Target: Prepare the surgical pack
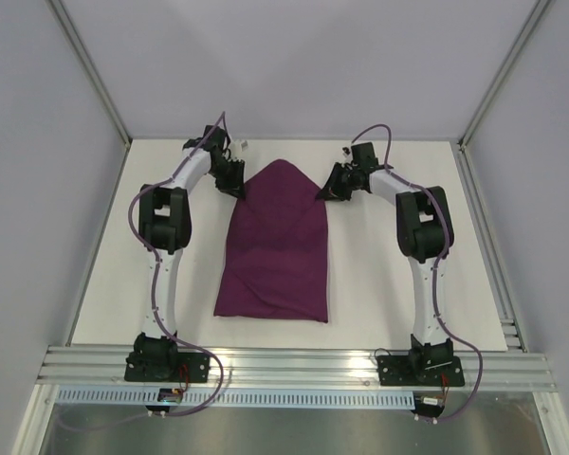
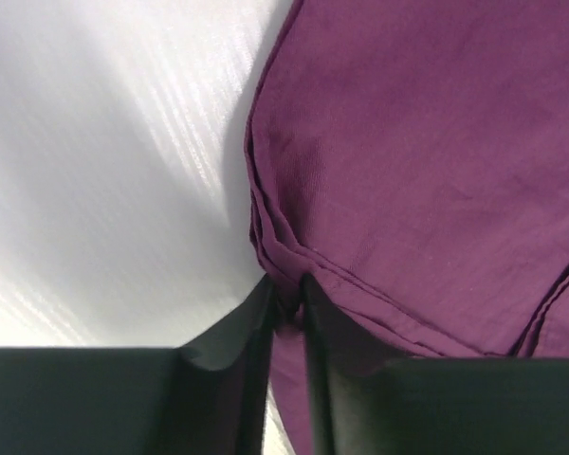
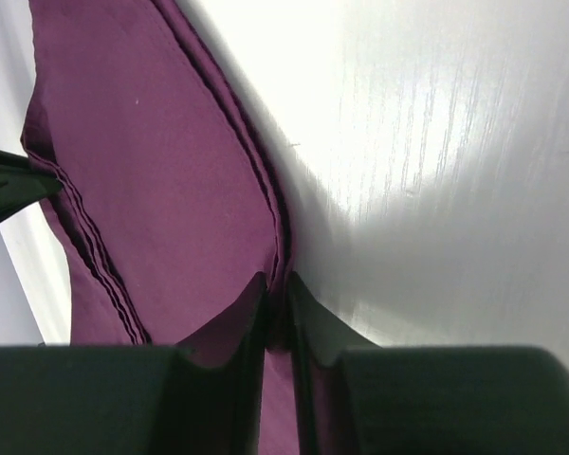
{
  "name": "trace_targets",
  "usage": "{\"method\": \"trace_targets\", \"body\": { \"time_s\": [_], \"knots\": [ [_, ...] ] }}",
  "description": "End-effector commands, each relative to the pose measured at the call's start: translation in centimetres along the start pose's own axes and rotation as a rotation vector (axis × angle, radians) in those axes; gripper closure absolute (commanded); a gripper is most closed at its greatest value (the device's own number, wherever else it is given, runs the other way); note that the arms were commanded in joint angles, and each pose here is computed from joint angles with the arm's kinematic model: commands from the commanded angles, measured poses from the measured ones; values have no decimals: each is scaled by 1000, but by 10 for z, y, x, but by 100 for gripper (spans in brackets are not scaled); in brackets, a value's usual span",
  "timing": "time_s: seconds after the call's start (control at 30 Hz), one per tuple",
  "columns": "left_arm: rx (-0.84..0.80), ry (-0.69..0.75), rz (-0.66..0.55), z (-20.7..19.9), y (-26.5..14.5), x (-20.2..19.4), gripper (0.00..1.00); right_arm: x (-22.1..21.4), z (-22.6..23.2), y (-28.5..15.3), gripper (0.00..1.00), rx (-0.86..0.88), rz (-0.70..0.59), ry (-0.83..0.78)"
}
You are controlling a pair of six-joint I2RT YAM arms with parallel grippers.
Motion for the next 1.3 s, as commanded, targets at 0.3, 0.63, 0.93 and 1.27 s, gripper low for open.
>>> {"method": "trace_targets", "body": {
  "time_s": [0.3,0.63,0.93,1.27],
  "knots": [
    [-73,104,-160,-27,-47,18,100,8,40,-32,99,50,-59,-79],
    [-121,223,-264,-56,-136,-12,100,-12,75,-107,100,105,-145,-180],
    [-174,309,-233,-81,-175,-79,100,-73,90,-167,99,150,-172,-249],
    [-217,353,-159,-90,-179,-154,100,-169,67,-186,100,150,-116,-238]
  ]
}}
Point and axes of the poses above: each gripper's point midway between its finger pads, its own y axis out along the fingers, its own z axis along the line the jaws close on, x = y × z, the point moved 8 cm from there along -y, back along the fingers, and after that the axes turned 3 degrees about y, right-handed, at the moved point
